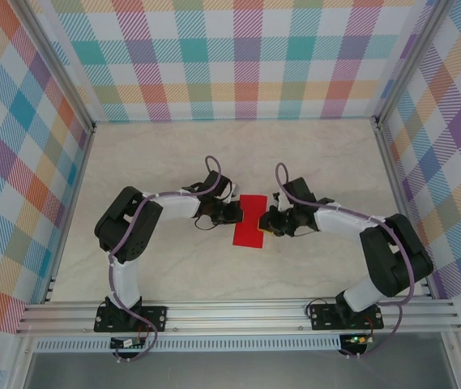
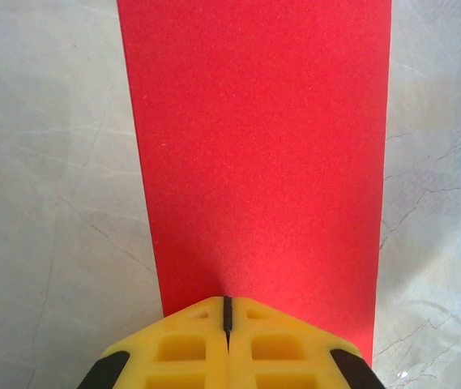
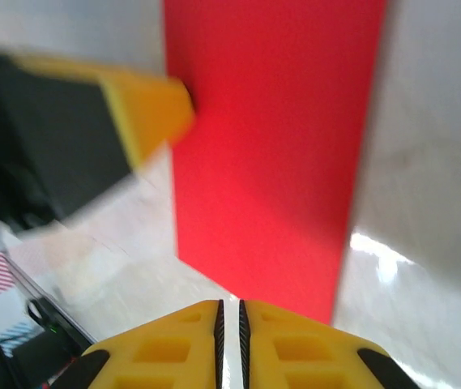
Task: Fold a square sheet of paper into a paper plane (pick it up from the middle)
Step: Fold the square sheet of paper in half at the center of the table.
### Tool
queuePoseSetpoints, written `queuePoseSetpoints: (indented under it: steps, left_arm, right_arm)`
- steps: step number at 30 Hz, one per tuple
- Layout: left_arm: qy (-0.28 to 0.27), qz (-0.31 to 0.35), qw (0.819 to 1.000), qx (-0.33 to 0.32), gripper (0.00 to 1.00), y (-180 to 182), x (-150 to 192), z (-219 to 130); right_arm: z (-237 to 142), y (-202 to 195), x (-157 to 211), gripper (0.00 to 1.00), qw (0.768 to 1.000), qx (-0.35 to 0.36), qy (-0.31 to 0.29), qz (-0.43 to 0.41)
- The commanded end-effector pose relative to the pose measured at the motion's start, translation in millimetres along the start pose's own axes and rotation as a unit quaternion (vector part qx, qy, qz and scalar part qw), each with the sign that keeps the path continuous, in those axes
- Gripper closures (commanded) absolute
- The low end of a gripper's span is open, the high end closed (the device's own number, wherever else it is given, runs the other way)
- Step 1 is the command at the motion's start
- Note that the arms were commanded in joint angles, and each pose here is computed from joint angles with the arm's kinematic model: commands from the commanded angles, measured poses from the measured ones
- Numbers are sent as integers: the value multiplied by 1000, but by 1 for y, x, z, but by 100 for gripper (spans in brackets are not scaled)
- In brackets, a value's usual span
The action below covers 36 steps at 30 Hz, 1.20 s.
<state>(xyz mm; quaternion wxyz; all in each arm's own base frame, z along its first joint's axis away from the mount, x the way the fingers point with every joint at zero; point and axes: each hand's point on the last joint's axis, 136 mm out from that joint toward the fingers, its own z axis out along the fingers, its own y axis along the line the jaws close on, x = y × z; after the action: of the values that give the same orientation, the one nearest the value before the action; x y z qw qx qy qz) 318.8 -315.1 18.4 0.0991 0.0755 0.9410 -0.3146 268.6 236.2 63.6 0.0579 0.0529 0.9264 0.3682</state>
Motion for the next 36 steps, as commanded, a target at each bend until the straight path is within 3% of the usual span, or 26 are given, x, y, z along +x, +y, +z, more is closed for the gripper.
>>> queuePoseSetpoints:
  steps: [1,9,17,25,36]
  left_arm:
    - [95,-44,988,-111,100,61,63,12]
    - [103,-43,987,-118,100,65,66,14]
    - [106,-41,986,-122,100,67,65,16]
    - [105,-37,986,-128,100,69,66,13]
    - [101,-35,987,-120,100,64,62,12]
  right_arm:
    - [2,2,-39,86,1000,-20,-15,0]
    - [22,-7,-93,88,1000,-16,-24,1]
    - [49,-40,-84,88,999,7,3,32]
    - [29,-13,-111,87,1000,-4,-19,0]
    - [45,-37,-118,88,999,11,-15,33]
